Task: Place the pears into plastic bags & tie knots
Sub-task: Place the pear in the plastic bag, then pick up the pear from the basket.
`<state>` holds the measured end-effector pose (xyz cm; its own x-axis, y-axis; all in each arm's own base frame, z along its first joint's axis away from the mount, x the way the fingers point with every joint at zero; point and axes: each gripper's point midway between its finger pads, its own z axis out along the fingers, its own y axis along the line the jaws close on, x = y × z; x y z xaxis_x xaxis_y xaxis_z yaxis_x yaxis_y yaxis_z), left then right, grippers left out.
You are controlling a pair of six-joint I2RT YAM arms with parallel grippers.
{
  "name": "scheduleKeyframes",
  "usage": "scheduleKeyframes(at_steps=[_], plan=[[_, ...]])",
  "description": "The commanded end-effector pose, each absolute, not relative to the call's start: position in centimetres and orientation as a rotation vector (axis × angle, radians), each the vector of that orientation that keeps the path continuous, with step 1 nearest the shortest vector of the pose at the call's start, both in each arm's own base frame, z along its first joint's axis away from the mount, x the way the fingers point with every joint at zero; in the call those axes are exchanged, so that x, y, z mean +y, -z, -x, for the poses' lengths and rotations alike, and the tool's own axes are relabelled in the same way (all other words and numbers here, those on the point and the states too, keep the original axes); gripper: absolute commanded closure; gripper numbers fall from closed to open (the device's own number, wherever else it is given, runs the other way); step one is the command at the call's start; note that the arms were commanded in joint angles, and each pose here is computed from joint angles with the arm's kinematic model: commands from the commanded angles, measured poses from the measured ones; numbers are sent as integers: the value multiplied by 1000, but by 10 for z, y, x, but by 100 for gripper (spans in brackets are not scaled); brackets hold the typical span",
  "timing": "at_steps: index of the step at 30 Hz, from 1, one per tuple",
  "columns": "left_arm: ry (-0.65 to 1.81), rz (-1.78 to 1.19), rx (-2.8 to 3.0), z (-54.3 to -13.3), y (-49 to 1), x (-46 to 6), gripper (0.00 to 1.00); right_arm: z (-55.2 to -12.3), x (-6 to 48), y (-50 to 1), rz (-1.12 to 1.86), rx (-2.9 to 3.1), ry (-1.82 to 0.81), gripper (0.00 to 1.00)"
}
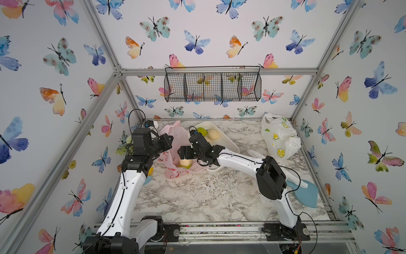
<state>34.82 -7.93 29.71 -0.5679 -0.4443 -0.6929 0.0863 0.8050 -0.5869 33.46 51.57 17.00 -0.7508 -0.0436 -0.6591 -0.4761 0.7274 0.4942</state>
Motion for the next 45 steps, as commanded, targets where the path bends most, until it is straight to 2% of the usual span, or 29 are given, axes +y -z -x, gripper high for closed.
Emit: scheduleKeyframes(at_steps=[1, 6, 9, 11, 16, 26, 40, 42, 45], plan=[[708, 238, 2045, -349, -301, -79, 100, -338, 481, -219, 413, 2198, -766, 10], [645, 257, 2055, -349, -300, -71, 100, -378, 400, -238, 307, 2161, -597, 16], [640, 272, 2058, -350, -298, -70, 100, -418, 350, -205, 209, 2229, -521, 23], [662, 269, 2058, -348, -297, -73, 100, -438, 338, -176, 230, 2287, -509, 25], [677, 264, 2044, -345, -301, -74, 100, -465, 361, -128, 395, 2379, -424, 30], [712, 256, 2045, -345, -299, -79, 100, -486, 412, -87, 364, 2417, -619, 15], [728, 239, 2034, -344, -307, -81, 100, -515, 437, -49, 246, 2418, -672, 13], [724, 237, 2032, -344, -308, -81, 100, -514, 436, -58, 243, 2397, -681, 21], [712, 229, 2031, -344, -310, -80, 100, -503, 427, -103, 246, 2308, -729, 36]])
